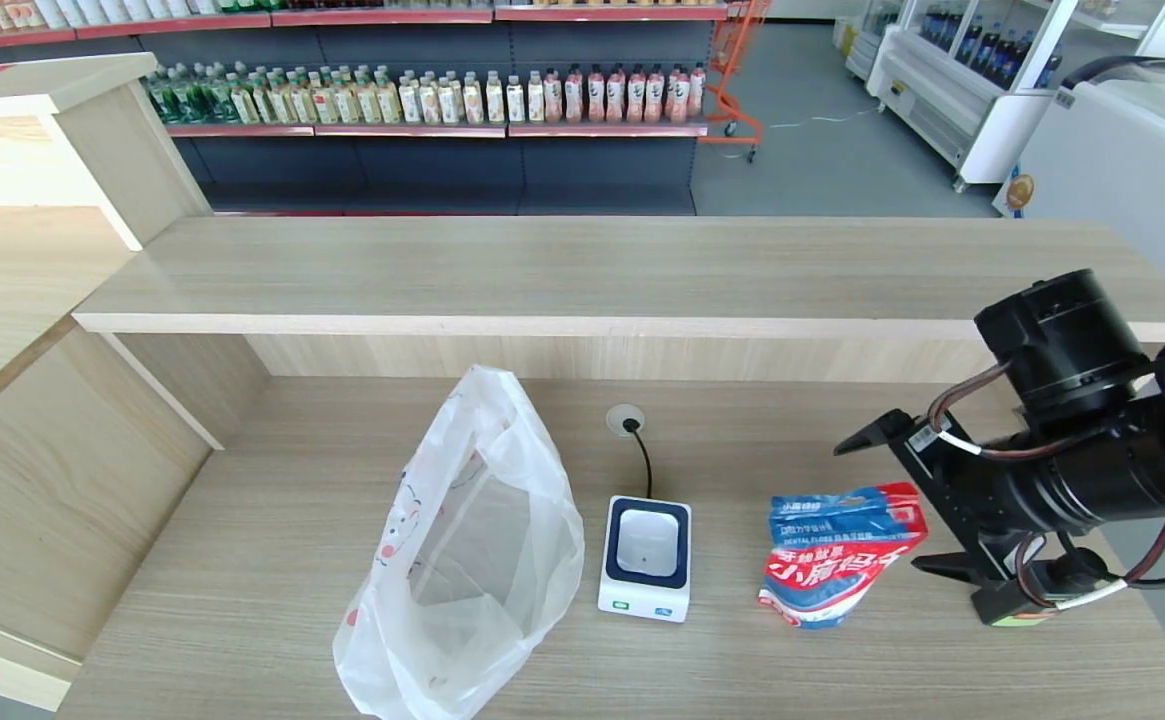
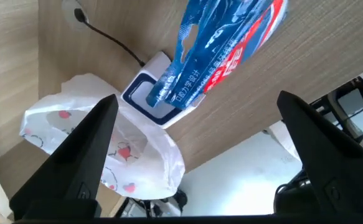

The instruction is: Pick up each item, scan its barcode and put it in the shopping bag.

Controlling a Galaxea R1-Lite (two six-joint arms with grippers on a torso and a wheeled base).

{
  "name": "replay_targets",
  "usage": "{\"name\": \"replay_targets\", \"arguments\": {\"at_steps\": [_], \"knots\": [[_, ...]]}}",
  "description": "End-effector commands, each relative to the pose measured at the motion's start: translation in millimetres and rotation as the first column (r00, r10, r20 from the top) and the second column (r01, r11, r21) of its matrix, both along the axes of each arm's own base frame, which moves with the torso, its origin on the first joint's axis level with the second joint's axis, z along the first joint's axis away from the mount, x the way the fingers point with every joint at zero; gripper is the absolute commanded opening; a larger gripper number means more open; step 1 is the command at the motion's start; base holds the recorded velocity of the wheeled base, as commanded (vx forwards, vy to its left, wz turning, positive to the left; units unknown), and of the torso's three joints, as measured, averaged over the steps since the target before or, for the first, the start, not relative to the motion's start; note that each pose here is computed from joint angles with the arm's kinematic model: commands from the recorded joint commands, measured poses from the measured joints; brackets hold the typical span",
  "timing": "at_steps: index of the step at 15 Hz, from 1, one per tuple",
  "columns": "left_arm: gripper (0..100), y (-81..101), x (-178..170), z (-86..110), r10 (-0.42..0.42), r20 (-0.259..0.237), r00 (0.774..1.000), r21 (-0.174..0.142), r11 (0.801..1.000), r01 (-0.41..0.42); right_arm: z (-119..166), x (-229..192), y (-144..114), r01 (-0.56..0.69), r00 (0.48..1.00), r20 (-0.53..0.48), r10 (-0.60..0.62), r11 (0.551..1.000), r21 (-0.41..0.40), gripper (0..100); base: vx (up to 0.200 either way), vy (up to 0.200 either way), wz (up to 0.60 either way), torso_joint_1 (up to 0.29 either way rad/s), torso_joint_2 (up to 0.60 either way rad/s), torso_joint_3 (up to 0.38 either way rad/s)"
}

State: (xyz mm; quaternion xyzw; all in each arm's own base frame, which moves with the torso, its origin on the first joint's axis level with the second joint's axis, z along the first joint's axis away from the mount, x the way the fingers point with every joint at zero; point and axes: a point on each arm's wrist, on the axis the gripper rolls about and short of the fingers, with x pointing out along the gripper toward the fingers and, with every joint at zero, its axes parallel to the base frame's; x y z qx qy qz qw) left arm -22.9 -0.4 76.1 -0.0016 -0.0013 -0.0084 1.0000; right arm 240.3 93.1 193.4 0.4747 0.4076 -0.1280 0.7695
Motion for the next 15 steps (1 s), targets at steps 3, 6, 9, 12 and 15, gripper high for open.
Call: {"name": "replay_targets", "arguments": {"at_steps": [3,6,9,12,15], "knots": [[100,0.0,0,0.0,0.001,0.001,1.0,0.0,1.0,-0.001,-30,28,-7,0.057,0.996,-0.067,-0.059,0.998,-0.023,100,0.0,0.0,0.0,0.0,0.0,0.0],[100,0.0,0,0.0,0.001,0.001,1.0,0.0,1.0,-0.001,-58,49,0,0.051,0.993,-0.104,-0.054,0.998,-0.037,100,0.0,0.0,0.0,0.0,0.0,0.0],[100,0.0,0,0.0,0.0,0.0,1.0,-0.001,1.0,0.0,-77,63,19,0.005,0.993,-0.12,-0.011,0.999,-0.052,100,0.0,0.0,0.0,0.0,0.0,0.0],[100,0.0,0,0.0,0.0,0.001,1.0,0.0,1.0,0.0,-91,77,32,-0.017,0.991,-0.136,0.009,0.998,-0.06,100,0.0,0.0,0.0,0.0,0.0,0.0],[100,0.0,0,0.0,0.0,0.001,1.0,0.0,1.0,0.0,-108,92,45,-0.06,0.987,-0.152,0.045,0.993,-0.099,100,0.0,0.0,0.0,0.0,0.0,0.0]]}}
